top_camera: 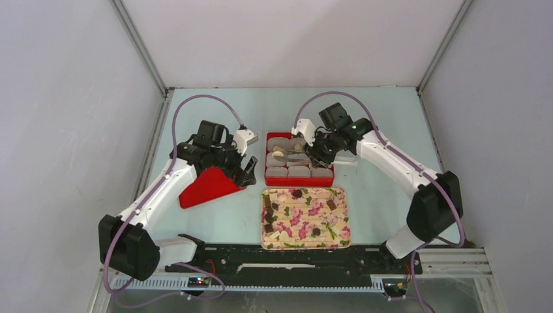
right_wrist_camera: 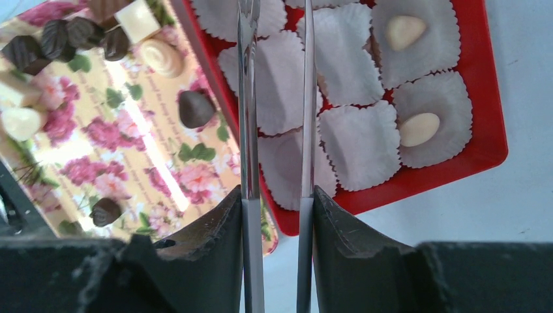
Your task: Pack the chocolate
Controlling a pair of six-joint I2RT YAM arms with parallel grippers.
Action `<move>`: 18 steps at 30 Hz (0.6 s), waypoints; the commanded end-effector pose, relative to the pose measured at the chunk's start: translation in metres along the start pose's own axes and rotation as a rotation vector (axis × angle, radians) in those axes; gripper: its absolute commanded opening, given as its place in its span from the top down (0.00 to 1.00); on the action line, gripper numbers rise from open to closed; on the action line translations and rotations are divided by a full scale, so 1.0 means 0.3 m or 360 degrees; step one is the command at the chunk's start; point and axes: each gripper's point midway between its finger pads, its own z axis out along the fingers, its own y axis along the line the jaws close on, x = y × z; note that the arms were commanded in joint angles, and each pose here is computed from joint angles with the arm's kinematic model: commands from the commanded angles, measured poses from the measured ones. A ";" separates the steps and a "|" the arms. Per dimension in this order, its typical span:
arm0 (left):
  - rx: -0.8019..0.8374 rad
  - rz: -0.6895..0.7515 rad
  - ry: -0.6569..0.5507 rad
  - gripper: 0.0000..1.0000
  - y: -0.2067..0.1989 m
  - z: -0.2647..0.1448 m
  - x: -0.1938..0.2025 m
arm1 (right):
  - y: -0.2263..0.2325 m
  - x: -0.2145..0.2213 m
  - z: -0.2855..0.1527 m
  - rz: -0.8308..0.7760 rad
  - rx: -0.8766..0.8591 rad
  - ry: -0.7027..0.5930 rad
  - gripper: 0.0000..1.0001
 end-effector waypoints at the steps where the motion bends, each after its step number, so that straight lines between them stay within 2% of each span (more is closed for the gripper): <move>1: -0.0036 0.0095 -0.0092 0.00 0.006 -0.027 -0.061 | -0.092 -0.075 0.017 0.0051 0.0129 -0.0037 0.70; 18: -0.0031 0.0082 -0.0083 0.00 0.003 -0.033 -0.065 | -0.097 -0.046 0.123 0.0106 -0.0001 0.0106 0.65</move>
